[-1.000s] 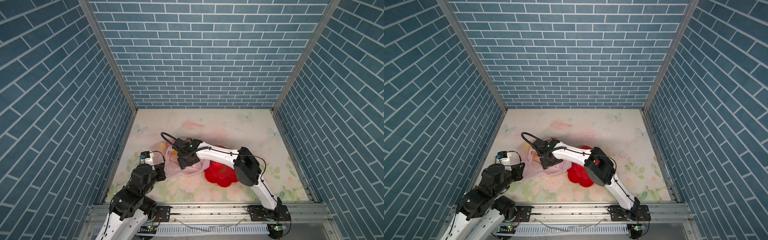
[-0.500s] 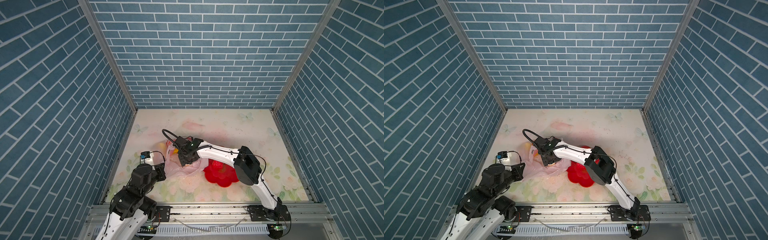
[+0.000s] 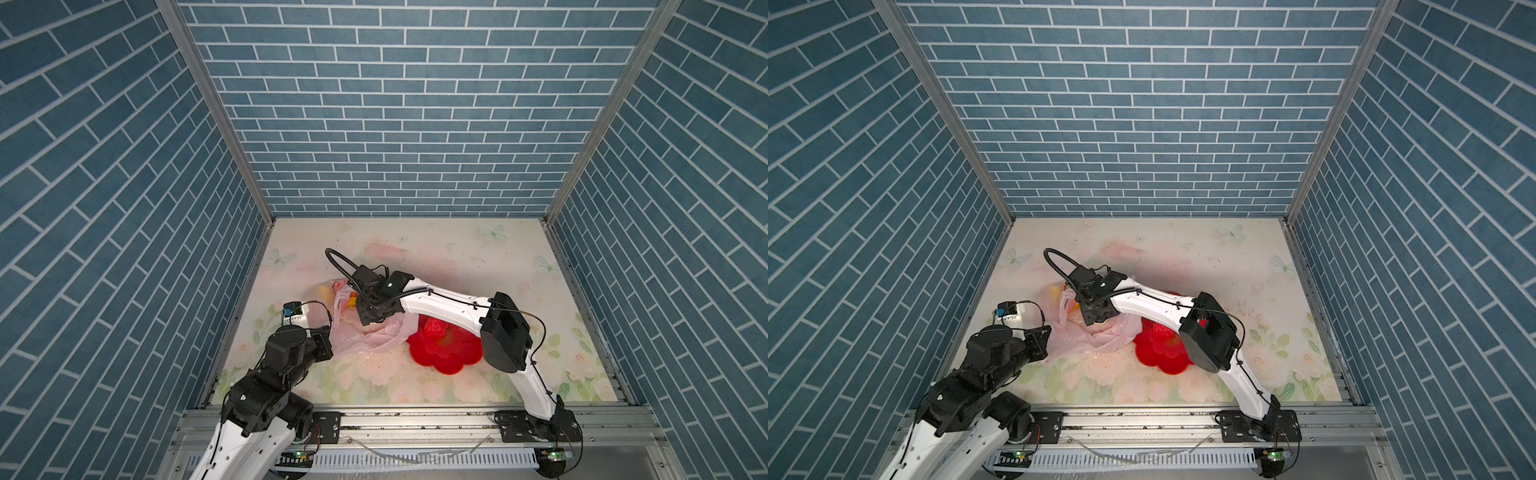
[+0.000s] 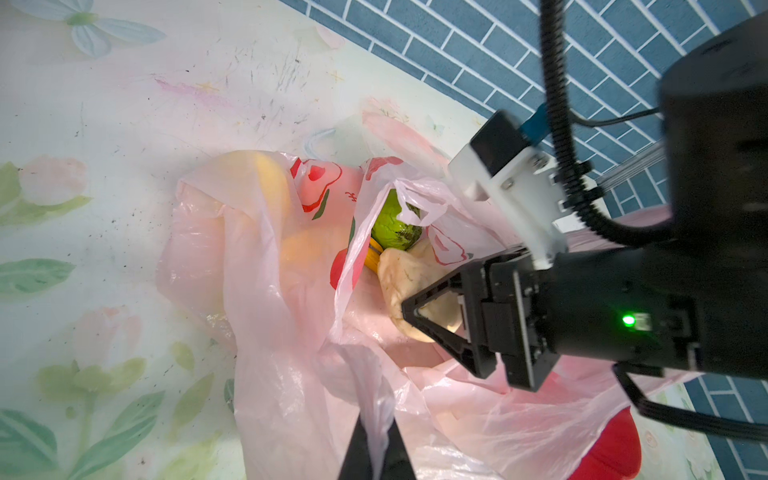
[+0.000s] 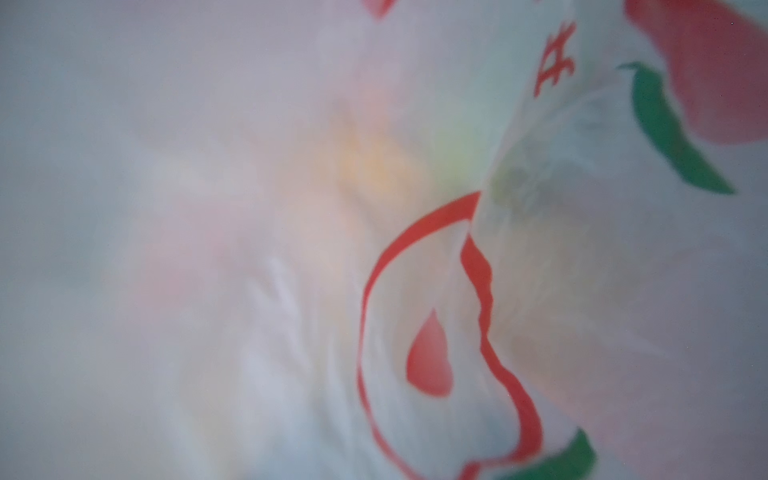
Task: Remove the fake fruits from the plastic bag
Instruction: 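Close the right gripper on the pale pear inside the bag, then lift the pale pear out and carry it over the red plate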
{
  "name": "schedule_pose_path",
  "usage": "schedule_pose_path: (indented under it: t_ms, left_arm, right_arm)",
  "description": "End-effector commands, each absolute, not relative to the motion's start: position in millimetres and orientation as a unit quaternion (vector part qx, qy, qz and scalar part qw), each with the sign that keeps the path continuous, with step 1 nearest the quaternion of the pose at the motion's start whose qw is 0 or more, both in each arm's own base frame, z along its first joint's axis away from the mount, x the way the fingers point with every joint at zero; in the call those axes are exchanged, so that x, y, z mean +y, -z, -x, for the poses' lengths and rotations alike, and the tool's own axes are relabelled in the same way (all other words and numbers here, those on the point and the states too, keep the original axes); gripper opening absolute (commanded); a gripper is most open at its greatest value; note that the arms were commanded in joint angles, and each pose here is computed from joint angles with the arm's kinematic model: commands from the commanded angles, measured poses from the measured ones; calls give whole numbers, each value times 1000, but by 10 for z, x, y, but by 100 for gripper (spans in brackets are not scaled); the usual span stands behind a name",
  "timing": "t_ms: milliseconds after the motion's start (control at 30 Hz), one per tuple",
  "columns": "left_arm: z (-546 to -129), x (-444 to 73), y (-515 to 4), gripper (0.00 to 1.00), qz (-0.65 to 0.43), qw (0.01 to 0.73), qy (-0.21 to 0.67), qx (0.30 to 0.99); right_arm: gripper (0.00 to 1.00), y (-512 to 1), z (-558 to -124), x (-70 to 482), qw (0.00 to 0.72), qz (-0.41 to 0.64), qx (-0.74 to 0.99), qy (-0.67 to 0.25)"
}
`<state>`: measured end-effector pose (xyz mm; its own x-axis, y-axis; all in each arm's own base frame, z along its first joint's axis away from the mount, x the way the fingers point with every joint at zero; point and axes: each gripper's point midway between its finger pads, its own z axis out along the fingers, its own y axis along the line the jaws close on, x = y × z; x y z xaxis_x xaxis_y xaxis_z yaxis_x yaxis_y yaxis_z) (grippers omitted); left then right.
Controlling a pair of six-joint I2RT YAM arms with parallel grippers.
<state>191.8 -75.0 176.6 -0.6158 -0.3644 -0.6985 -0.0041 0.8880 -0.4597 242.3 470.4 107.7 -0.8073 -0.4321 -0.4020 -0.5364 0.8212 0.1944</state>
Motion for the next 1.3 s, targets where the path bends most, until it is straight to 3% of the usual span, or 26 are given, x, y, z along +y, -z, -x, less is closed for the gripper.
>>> schedule_pose_path:
  t_ms: [0, 367, 733, 1033, 1267]
  left_arm:
    - [-1962, -733, -1912, 7, 105, 442, 210, 866]
    - [-2198, -692, -2136, 7, 107, 475, 177, 856]
    - [-2463, -753, -2252, 7, 114, 492, 169, 846]
    - [-2461, -803, -2222, 7, 110, 486, 181, 848]
    - [-2423, -808, -2220, 7, 108, 486, 188, 846]
  right_arm:
    - [27, -1400, -2439, 4658, 197, 273, 928, -161]
    - [25, -1947, -2251, 4511, 198, 290, 915, -198]
    - [24, -2681, -2008, 3991, 220, 292, 905, -216]
    - [22, -3189, -2349, 3406, 329, 233, 896, -185]
    - [21, -2925, -2760, 2795, 362, 128, 910, -154]
